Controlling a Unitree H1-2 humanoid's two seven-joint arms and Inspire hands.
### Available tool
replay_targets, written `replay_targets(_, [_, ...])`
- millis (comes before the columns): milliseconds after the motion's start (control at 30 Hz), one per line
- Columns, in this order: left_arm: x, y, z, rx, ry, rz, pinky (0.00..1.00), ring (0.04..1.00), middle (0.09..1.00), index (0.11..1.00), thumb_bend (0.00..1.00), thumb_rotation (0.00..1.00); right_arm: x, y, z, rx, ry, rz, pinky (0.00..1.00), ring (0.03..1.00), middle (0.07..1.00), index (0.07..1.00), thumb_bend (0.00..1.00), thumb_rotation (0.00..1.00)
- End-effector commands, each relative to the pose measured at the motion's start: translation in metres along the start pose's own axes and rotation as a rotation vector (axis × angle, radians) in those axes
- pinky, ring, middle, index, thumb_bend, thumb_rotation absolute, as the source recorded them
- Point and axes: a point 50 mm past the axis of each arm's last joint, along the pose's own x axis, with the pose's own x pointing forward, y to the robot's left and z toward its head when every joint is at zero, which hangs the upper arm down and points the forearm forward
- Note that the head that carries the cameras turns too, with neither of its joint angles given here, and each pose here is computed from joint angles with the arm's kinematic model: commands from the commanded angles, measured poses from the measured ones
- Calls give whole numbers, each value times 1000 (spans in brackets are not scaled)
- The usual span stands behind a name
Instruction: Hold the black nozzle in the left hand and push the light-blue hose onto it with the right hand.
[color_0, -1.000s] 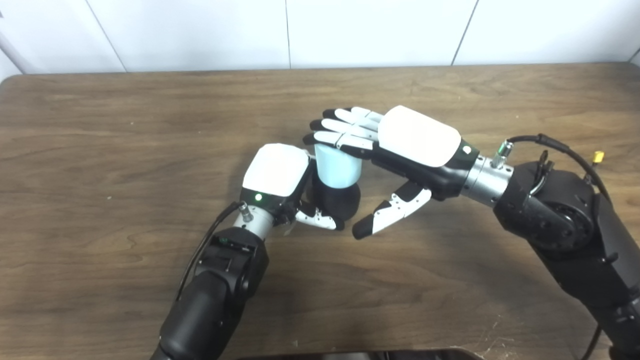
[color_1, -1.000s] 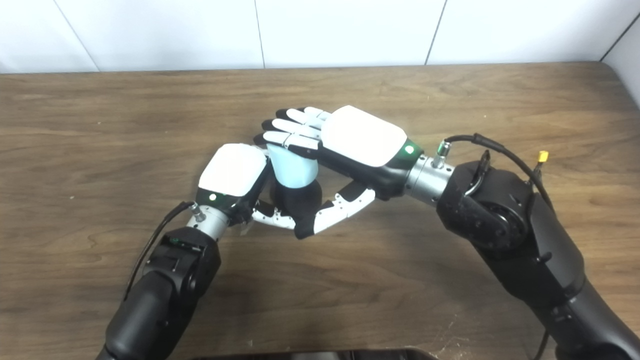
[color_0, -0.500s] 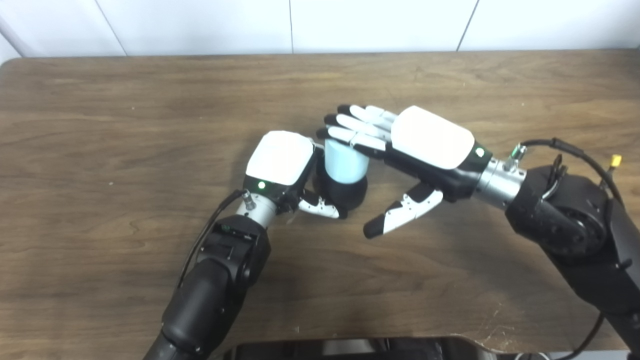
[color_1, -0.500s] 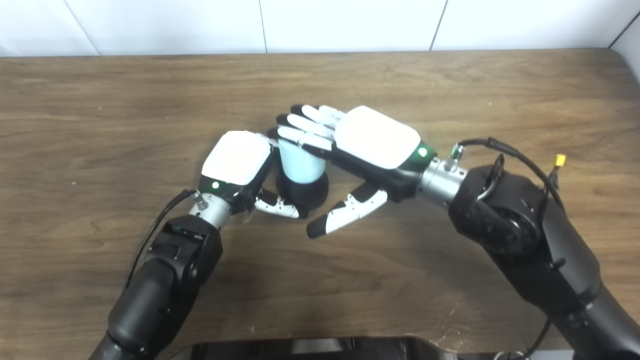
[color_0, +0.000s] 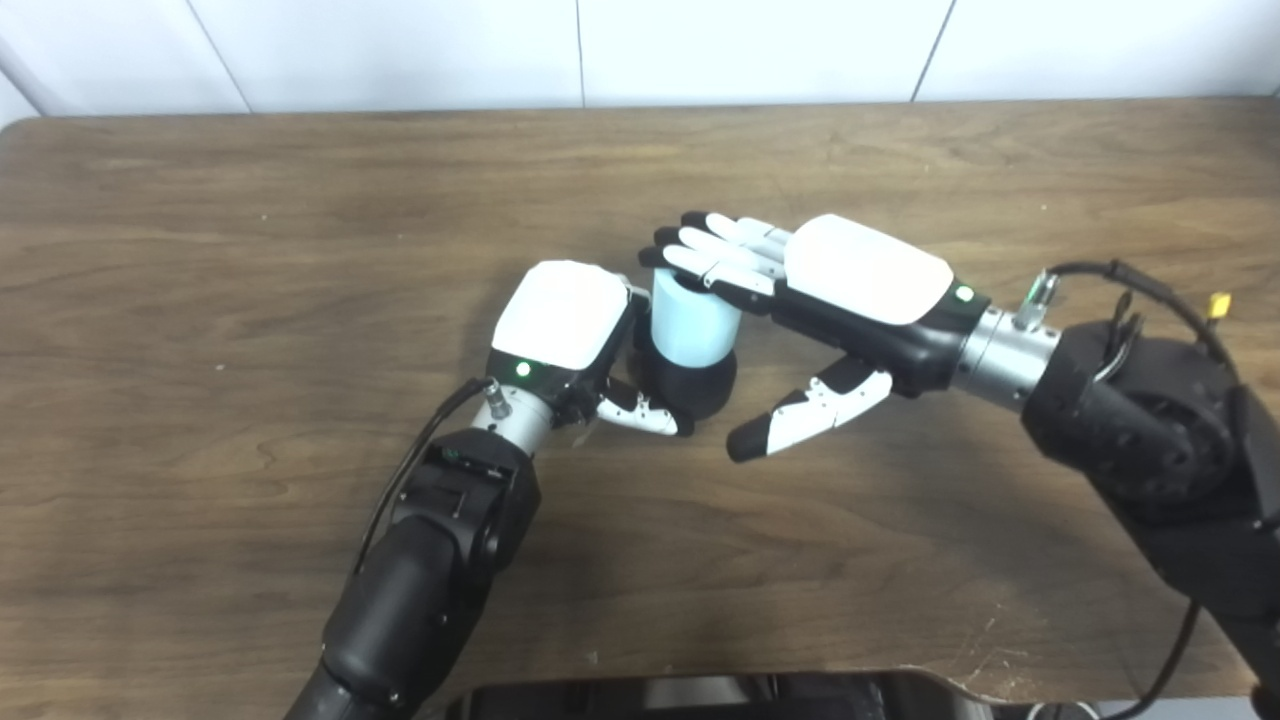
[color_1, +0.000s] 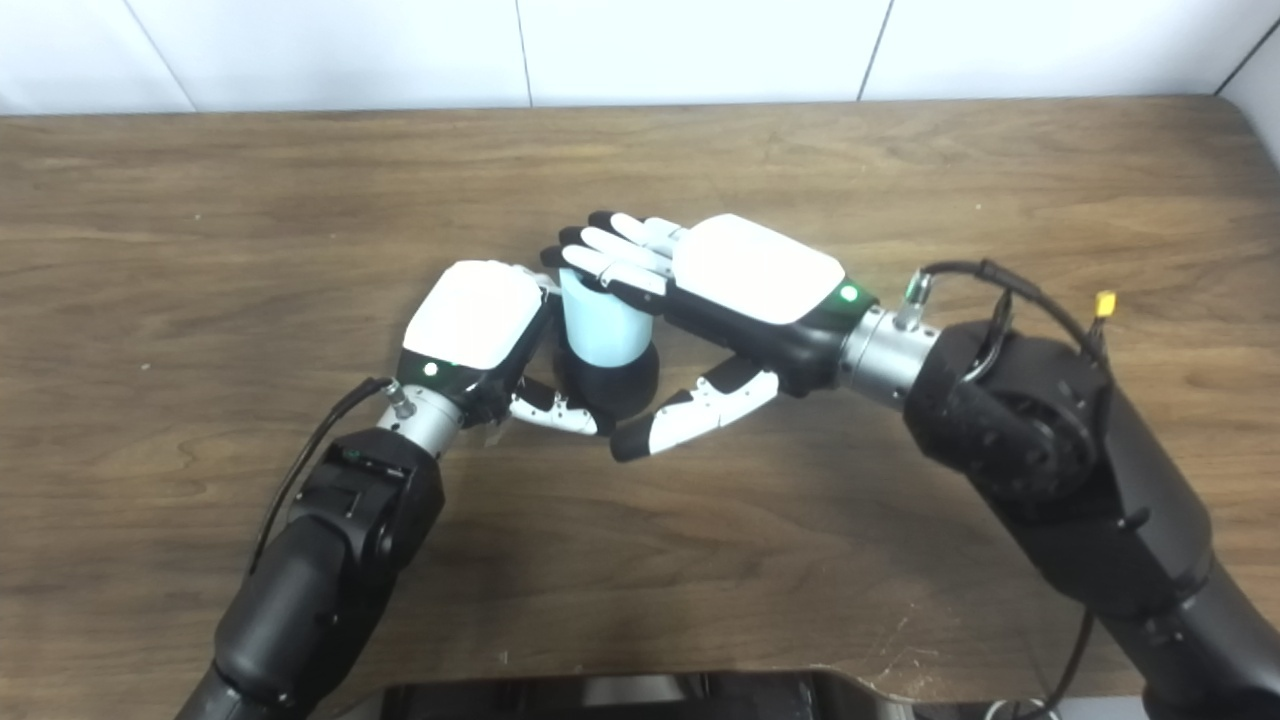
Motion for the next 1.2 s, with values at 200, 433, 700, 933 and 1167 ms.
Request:
replay_targets(200, [2, 6, 0, 24, 5, 31, 782, 748, 670, 483, 525, 55, -4, -74, 17, 7, -83, -268, 983, 1000, 998, 988, 667, 1000])
replay_targets(433, [3, 6, 0, 25, 10, 27, 789, 751, 672, 484, 523, 58, -2, -77, 8, 84, -61, -342, 898, 965, 967, 963, 647, 1000])
replay_targets(700, [1, 12, -7, -33, 21, 75, 741, 736, 698, 582, 665, 173, -6, -58, -10, 224, 19, -336, 884, 953, 958, 960, 645, 1000])
replay_targets(933, [1, 29, -23, -235, 64, 50, 699, 750, 784, 830, 942, 371, -13, -38, -23, 287, 74, -305, 861, 944, 963, 967, 602, 1000])
replay_targets(1167, [-4, 33, -42, -344, 110, 80, 637, 735, 793, 942, 1000, 444, -15, -23, -31, 317, 121, -291, 864, 945, 967, 972, 580, 1000])
